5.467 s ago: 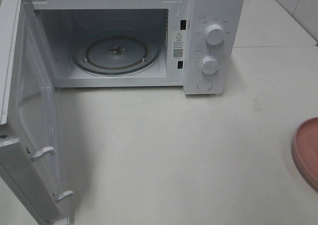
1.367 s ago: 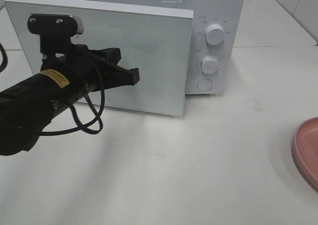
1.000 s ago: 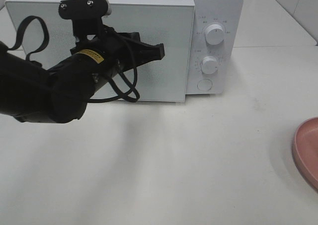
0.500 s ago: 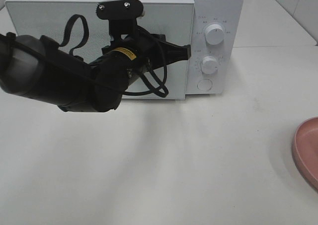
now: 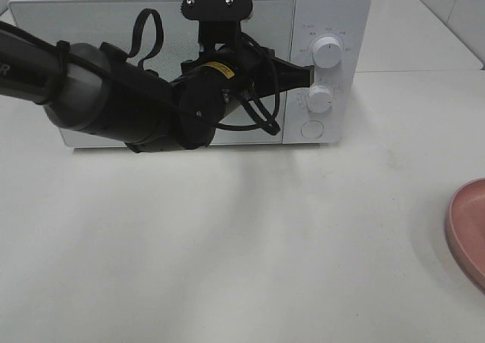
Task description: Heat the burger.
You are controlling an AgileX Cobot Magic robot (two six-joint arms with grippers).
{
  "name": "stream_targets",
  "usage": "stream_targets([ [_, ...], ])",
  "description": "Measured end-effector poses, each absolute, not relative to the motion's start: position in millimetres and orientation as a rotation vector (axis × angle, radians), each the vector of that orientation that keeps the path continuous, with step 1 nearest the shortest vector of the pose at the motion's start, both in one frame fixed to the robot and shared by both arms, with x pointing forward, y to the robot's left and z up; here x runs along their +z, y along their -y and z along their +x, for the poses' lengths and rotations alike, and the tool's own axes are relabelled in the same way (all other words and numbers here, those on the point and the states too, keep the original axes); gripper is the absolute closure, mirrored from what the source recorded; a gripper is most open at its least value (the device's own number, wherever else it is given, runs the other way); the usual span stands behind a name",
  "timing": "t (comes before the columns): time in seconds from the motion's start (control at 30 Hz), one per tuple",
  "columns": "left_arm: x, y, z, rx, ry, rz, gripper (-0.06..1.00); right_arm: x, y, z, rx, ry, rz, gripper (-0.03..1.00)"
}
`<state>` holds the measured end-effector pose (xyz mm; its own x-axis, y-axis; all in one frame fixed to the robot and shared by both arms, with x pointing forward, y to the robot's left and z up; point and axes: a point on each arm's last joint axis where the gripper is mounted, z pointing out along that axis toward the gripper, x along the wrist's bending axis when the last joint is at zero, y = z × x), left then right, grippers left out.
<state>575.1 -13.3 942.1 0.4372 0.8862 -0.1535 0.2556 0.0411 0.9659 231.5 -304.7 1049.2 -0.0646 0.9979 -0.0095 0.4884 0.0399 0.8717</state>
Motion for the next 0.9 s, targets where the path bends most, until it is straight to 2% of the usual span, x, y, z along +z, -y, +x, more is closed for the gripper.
stream_targets([
  [0.37,956,22,566,0.670,-1.020,1.540,0.94,1049,305,232,0.948,-1.637,1.526,0.21],
  [0.53,962,32,551,0.588,-0.986,1.652,0.94,1049,305,232,0.948,-1.637,1.526,0.21],
  [0.6,963,34,545,0.529,-0.986,1.709,0.91,1049,305,232,0.948,-1.637,1.526,0.21],
  [0.67,961,37,536,0.432,-0.989,1.805,0.68,1049,305,232,0.948,-1.637,1.526,0.21],
  [0.7,961,37,536,0.432,-0.989,1.805,0.68,1049,305,232,0.948,-1.637,1.526,0.21],
  [0.73,958,37,530,0.362,-0.992,1.875,0.45,1049,305,232,0.948,-1.637,1.526,0.21],
  [0.77,958,37,530,0.362,-0.992,1.875,0.45,1049,305,232,0.948,-1.637,1.526,0.21],
  [0.8,957,37,528,0.329,-0.996,1.905,0.31,1049,305,232,0.948,-1.637,1.526,0.21],
  [0.83,956,37,522,0.263,-1.003,1.959,0.11,1049,305,232,0.948,-1.637,1.526,0.21],
  [0.87,956,37,522,0.263,-1.003,1.959,0.11,1049,305,232,0.948,-1.637,1.526,0.21],
  [0.9,955,37,516,0.202,-1.003,2.012,0.05,1049,305,232,0.948,-1.637,1.526,0.21],
])
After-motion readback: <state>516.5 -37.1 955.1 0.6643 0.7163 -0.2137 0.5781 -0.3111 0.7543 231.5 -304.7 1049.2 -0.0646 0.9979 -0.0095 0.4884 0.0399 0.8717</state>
